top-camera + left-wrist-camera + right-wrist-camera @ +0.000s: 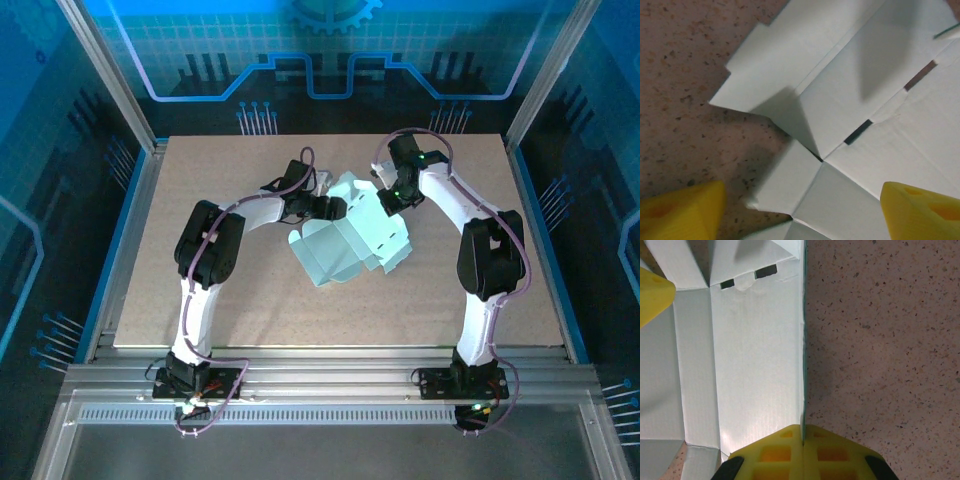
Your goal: Fold the paper box
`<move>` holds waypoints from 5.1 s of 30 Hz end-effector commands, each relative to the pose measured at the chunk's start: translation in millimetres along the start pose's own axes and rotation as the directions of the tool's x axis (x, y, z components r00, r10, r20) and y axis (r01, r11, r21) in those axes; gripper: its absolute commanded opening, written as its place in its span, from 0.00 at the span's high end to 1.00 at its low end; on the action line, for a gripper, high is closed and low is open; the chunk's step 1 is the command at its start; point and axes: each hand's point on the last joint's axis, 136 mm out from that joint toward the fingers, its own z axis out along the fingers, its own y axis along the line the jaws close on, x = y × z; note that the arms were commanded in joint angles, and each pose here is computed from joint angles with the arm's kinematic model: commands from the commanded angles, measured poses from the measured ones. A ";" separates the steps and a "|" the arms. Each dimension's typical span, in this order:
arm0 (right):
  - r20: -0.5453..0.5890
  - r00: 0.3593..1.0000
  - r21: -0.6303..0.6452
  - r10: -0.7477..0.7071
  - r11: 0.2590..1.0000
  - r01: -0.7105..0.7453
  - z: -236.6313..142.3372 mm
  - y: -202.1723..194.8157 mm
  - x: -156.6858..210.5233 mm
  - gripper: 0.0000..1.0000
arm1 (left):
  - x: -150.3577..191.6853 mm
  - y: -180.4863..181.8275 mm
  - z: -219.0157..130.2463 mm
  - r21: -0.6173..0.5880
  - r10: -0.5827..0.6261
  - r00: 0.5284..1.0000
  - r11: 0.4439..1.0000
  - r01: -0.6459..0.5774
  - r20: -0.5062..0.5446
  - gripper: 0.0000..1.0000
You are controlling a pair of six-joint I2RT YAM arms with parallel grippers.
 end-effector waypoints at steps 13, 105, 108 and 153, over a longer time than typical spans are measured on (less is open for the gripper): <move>0.005 1.000 -0.026 -0.019 0.999 0.019 -5.1 8.6 -0.2 1.00 | -7.2 -15.9 -0.3 0.110 0.003 1.000 0.994 -0.005 0.019 0.67; 0.030 0.937 0.374 -0.349 0.873 0.313 -4.0 38.2 -12.1 1.00 | -18.5 -30.3 -117.9 0.087 0.376 0.845 0.895 -0.438 0.381 0.36; 0.037 0.928 0.315 -0.371 0.886 0.342 -2.9 47.7 -8.4 1.00 | -13.1 -33.0 -105.6 0.137 0.440 0.856 0.863 -0.487 0.273 0.37; 0.028 0.937 0.196 -0.348 0.921 0.337 1.7 56.1 2.9 1.00 | -6.0 -52.5 -38.9 0.239 0.642 0.766 0.748 -0.619 -0.024 0.79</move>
